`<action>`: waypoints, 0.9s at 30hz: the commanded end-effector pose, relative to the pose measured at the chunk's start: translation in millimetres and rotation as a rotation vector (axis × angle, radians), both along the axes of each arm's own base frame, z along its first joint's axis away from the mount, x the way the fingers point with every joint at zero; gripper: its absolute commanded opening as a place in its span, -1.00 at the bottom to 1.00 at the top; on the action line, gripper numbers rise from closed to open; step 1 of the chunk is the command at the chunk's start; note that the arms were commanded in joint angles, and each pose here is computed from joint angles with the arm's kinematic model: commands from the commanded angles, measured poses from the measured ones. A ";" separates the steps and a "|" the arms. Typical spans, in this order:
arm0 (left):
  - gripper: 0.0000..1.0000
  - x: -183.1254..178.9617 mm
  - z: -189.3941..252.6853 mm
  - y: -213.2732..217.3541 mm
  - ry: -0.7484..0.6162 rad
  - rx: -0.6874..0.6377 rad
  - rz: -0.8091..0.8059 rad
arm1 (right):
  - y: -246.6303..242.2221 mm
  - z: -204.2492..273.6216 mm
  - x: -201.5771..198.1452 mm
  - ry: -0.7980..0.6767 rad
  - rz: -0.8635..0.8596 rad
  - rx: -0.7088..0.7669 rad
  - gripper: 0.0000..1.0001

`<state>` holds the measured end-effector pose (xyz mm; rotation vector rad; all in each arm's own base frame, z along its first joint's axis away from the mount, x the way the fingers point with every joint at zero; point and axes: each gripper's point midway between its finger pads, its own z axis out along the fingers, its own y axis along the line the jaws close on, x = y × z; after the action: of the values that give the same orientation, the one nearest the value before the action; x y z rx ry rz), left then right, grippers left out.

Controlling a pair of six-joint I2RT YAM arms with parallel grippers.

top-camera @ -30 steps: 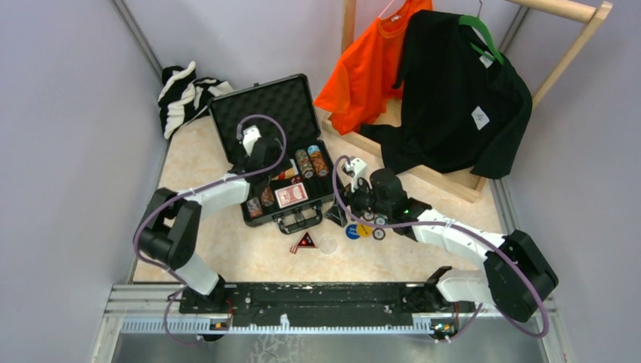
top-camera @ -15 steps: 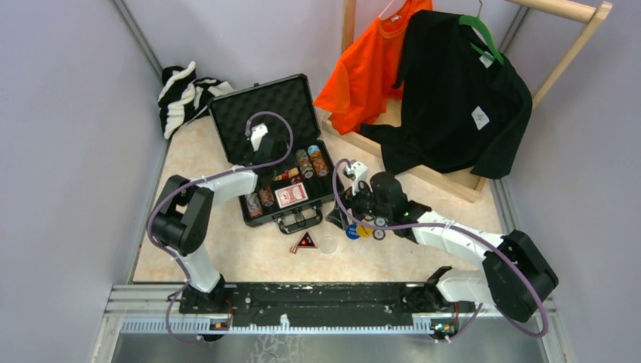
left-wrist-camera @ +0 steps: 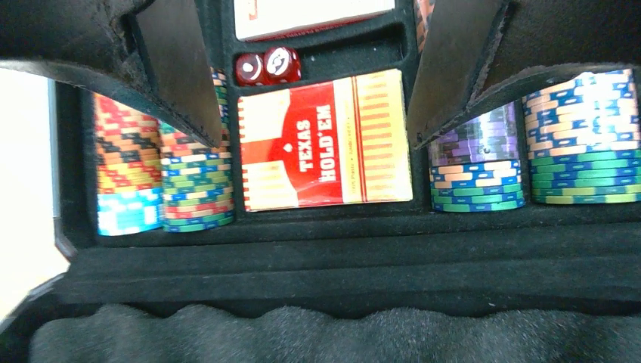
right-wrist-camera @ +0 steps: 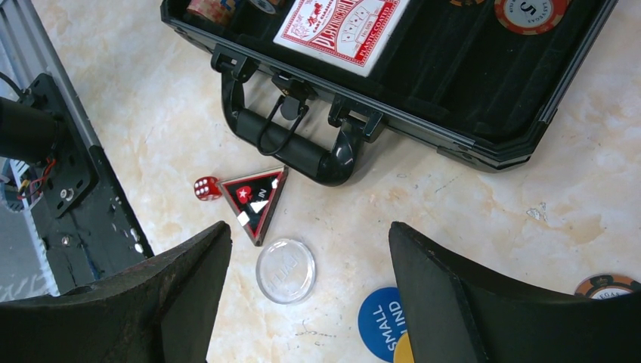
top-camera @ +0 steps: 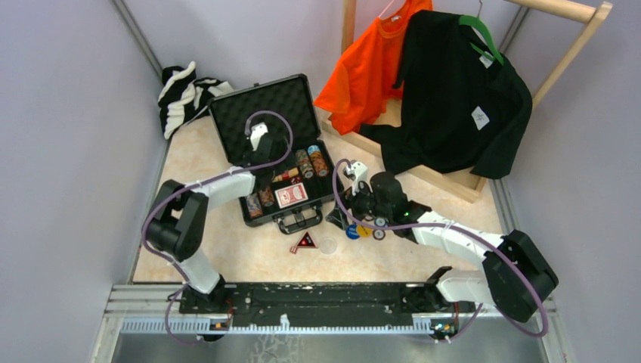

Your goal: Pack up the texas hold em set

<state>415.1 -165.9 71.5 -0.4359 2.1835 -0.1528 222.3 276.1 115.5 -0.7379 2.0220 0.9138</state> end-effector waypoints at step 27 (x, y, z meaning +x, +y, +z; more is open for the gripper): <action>0.73 -1.0 8.0 -25.7 -0.004 -0.129 -0.087 | -13.6 10.0 14.7 -0.041 -0.133 0.002 0.49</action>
<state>428.6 -195.6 69.4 -0.4407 2.1794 -0.3277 221.7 266.7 104.7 -0.6745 2.0695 0.8771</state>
